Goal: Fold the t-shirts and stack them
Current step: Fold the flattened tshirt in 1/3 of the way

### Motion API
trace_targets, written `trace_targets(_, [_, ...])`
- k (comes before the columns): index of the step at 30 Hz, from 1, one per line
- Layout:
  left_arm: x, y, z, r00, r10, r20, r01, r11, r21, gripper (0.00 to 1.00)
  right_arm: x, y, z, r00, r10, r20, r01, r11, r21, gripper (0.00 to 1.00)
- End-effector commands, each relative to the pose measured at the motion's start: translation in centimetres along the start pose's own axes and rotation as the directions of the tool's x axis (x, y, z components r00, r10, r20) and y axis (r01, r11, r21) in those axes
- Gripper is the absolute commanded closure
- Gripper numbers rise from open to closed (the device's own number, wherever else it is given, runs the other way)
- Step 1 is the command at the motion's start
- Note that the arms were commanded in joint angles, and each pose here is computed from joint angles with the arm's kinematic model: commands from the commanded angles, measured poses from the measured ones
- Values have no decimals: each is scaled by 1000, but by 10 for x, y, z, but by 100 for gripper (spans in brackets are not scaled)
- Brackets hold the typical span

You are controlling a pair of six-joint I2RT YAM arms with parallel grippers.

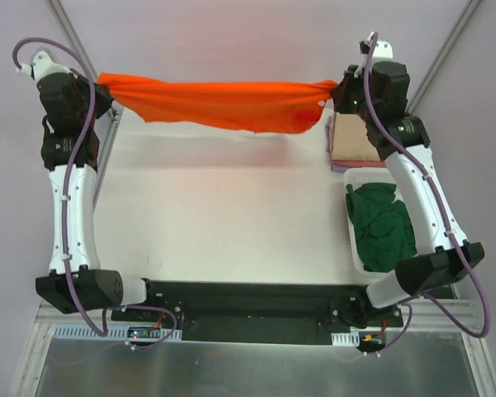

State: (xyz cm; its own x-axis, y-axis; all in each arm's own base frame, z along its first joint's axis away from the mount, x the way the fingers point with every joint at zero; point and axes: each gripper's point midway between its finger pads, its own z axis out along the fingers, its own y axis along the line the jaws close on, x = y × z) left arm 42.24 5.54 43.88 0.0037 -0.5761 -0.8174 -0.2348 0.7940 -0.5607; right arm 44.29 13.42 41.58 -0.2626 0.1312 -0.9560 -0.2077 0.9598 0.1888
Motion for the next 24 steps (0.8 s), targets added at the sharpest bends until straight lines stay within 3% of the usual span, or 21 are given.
trace_targets(1, [30,50,-14,999,34,18,-32,992,-124,100,28,0,-18,1000,6,15,-5,998,-56,100])
trace_targets(4, [109,109,-18,995,-17,-95,-7,968,-250,100,102,0,-13,994,61,-92,-70,993,-100,100])
trace_targets(6, [164,147,-24,984,-71,-165,14,946,-324,100,177,-5,-13,964,129,-234,-153,984,-87,100])
trace_targets(9, [236,194,-39,951,-160,-265,29,899,-436,100,252,-11,-19,916,204,-346,-232,972,-43,100])
trace_targets(14, [324,253,-77,869,-273,-413,-35,798,-601,100,336,-16,-44,822,243,-515,-266,964,30,100])
trace_targets(19, [355,281,-116,820,-363,-443,-94,678,-729,100,382,-26,-80,761,248,-600,-206,969,140,100])
trace_targets(22, [345,293,-138,841,-372,-393,-119,580,-806,100,399,-33,-103,727,258,-636,-170,965,198,100])
trace_targets(24, [339,296,-148,853,-365,-373,-122,555,-823,100,404,-44,-117,724,252,-642,-116,962,248,100])
